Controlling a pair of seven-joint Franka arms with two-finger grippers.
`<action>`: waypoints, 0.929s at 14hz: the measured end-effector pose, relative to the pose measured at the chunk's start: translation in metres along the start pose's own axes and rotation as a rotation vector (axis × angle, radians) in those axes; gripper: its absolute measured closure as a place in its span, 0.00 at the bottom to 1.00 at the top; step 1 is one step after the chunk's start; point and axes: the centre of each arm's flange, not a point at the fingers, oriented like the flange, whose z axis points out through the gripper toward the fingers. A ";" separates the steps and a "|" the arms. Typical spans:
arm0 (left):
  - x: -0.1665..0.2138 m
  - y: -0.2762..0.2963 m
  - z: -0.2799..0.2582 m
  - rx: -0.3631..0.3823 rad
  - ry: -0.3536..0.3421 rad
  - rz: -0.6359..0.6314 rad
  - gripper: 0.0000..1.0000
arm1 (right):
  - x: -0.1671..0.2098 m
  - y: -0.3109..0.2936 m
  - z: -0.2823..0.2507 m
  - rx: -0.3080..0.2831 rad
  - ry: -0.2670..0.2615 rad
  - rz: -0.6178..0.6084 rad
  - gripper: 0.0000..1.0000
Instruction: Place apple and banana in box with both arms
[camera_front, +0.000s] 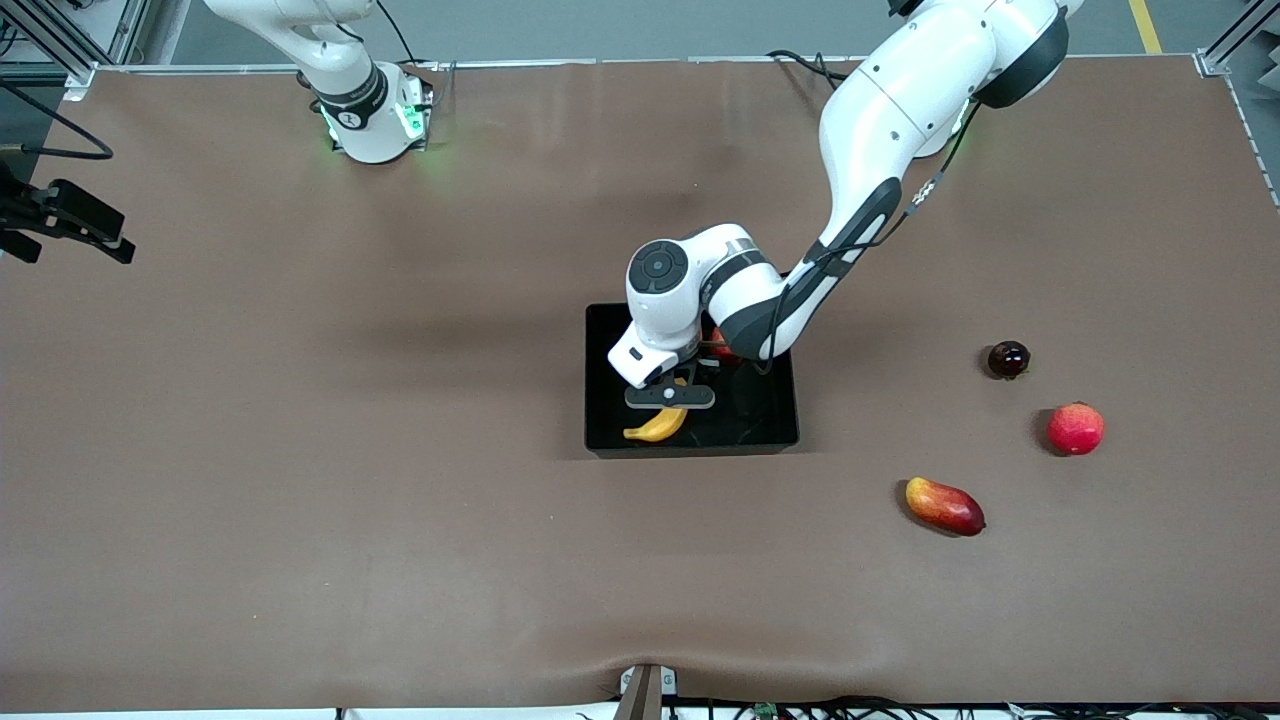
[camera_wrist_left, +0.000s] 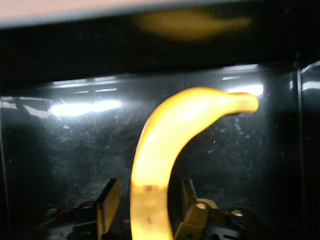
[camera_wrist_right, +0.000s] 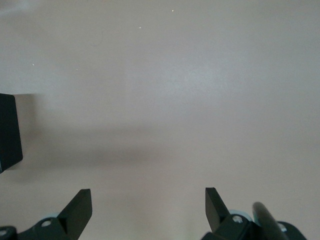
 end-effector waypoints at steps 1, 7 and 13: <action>0.007 -0.004 -0.011 0.019 0.003 -0.012 0.26 | 0.000 0.000 0.000 0.000 0.000 0.000 0.00; 0.090 -0.107 -0.148 0.044 -0.032 -0.207 0.00 | 0.000 0.000 0.000 0.000 0.000 0.000 0.00; 0.137 -0.269 -0.228 0.073 -0.039 -0.335 0.00 | 0.000 0.000 0.000 0.000 0.000 0.000 0.00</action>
